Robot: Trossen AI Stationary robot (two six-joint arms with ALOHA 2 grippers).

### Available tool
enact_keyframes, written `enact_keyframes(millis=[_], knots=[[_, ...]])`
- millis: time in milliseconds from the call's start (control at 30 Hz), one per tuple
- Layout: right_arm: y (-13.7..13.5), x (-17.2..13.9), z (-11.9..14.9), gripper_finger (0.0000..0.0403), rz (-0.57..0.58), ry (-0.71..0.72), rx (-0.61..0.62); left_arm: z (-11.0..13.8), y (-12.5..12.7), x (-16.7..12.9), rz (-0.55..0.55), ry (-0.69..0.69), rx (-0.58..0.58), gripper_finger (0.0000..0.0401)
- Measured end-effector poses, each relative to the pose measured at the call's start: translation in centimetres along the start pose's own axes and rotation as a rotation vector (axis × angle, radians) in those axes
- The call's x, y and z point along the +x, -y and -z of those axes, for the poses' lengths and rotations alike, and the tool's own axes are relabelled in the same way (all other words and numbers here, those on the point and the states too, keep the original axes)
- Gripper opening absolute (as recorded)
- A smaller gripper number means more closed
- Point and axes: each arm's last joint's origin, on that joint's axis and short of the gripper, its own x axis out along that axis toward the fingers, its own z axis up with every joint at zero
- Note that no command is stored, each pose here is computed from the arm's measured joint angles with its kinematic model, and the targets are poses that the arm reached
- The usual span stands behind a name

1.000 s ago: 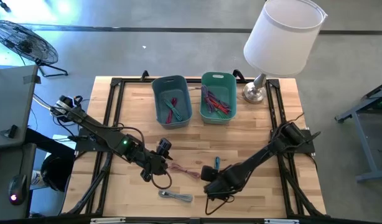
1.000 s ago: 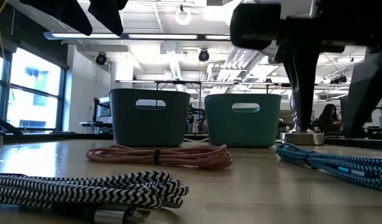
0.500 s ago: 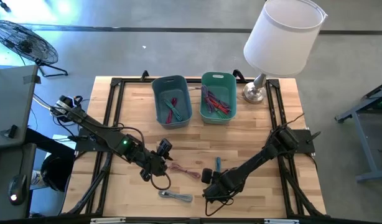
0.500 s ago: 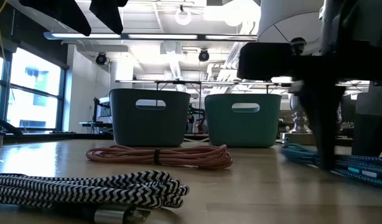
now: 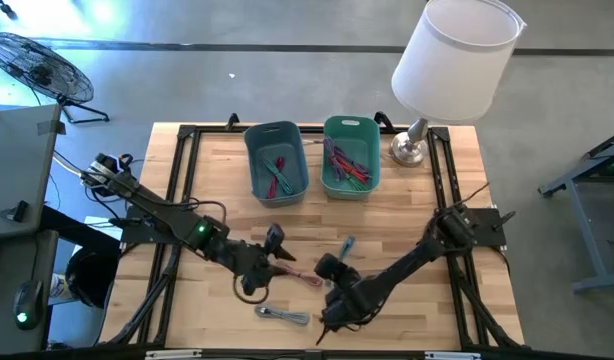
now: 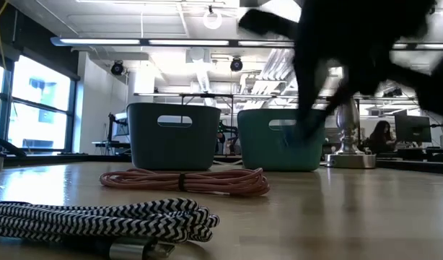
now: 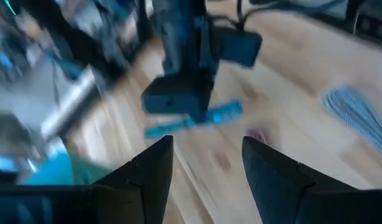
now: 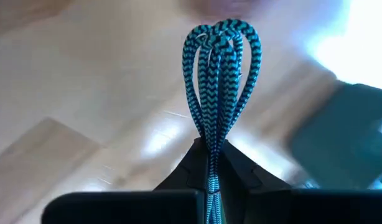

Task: Pick & Place USB Port
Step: Put the black and blue charger cable into the blue bin

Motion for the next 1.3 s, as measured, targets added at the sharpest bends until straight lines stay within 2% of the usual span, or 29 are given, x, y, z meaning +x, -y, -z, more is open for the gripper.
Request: enact_keyframes(millis=[100, 267, 500, 667, 767, 933, 1300], knots=[[0.7, -2.4, 0.1, 0.0007, 0.117, -0.044, 0.052, -0.7, -0.4, -0.1, -0.033, 0.073, 0.041, 0.0185], [1.5, -7.3, 1.2, 0.0007, 0.306, -0.075, 0.147, -0.7, -0.4, 0.0, -0.034, 0.063, 0.056, 0.0185], [1.0, -14.8, 1.6, 0.0007, 0.453, 0.156, 0.307, 0.1, 0.2, 0.7, -0.092, 0.088, 0.087, 0.0185], [0.9, -18.4, 1.6, 0.0007, 0.518, 0.327, 0.411, 1.2, 1.1, 1.3, -0.146, 0.152, 0.146, 0.0185], [1.3, -19.8, 1.4, 0.0007, 0.509, 0.439, 0.474, 1.4, 1.3, 1.5, -0.189, 0.199, 0.178, 0.0185], [3.1, -21.2, 0.9, 0.0007, 0.402, 0.637, 0.588, 1.1, 1.1, 1.3, -0.227, 0.256, 0.199, 0.0185], [6.8, -20.3, 0.5, 0.0007, 0.343, 0.770, 0.704, 0.9, 1.1, 1.3, -0.200, 0.292, 0.124, 0.0185]])
